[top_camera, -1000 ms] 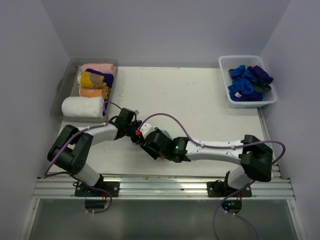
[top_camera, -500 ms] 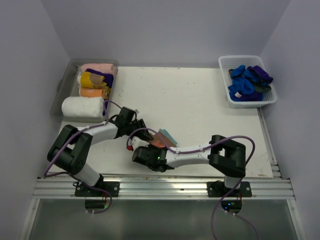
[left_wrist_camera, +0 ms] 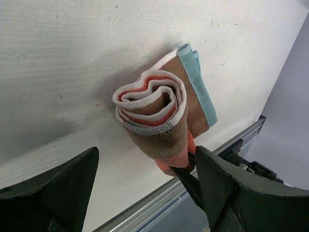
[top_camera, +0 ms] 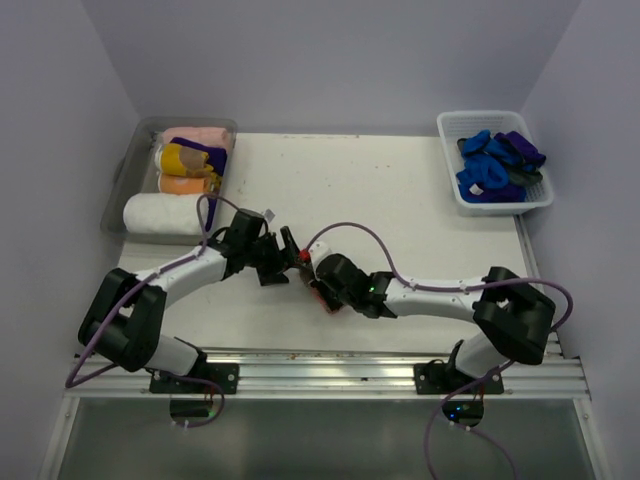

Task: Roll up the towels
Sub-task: Roll the towel

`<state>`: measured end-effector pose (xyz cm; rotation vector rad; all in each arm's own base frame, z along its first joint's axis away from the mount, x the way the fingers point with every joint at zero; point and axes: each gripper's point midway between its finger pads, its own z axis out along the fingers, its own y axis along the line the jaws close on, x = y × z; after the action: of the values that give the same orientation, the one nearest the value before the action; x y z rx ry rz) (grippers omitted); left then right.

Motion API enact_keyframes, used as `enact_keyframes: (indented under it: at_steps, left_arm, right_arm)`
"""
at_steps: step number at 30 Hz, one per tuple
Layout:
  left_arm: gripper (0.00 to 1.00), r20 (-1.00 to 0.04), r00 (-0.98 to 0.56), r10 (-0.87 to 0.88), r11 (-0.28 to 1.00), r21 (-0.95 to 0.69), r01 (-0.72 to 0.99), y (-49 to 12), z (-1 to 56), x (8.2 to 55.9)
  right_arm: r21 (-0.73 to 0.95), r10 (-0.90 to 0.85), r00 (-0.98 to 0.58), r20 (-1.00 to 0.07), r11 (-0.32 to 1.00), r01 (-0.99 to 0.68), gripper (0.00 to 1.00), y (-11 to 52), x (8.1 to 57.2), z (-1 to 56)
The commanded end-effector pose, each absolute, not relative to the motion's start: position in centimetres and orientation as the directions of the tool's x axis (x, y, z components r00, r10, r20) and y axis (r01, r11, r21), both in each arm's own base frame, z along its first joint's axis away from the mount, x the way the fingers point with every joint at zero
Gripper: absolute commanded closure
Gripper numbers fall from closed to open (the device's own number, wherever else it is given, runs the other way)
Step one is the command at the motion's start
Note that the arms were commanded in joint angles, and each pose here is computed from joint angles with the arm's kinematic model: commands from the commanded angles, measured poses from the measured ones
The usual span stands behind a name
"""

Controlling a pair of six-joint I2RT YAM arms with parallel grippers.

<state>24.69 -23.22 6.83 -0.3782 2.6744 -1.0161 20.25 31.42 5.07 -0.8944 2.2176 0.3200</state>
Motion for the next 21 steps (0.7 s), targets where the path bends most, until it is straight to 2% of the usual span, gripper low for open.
enact_keyframes:
  at_steps: [1, 6, 14, 21]
  left_arm:
    - [0.16, -0.165, -0.933, -0.319, 0.697, -0.708, -0.113, -23.8, 7.4, 24.7]
    - [0.16, -0.16, -0.943, -0.292, 0.675, -0.733, -0.085, -24.5, 7.3, 24.5]
    - [0.16, -0.158, -0.952, -0.262, 0.695, -0.715, -0.073, -24.8, 6.1, 24.2]
    - [0.28, -0.13, -0.958, -0.255, 0.735, -0.67, -0.105, -24.3, 3.9, 23.6]
  right_arm:
    - [0.27, -0.37, -0.605, -0.705, 0.649, -0.712, 0.91, 34.1, 18.2, 6.1]
    - [0.489, -0.319, -0.711, -0.627, 0.55, -0.678, 0.9, 34.7, 17.2, 6.3]
    - [0.652, -0.256, -0.794, -0.551, 0.461, -0.602, 0.89, 34.5, 18.0, 6.9]
    - [0.723, -0.208, -0.857, -0.471, 0.465, -0.51, 0.89, 33.4, 18.9, 6.2]
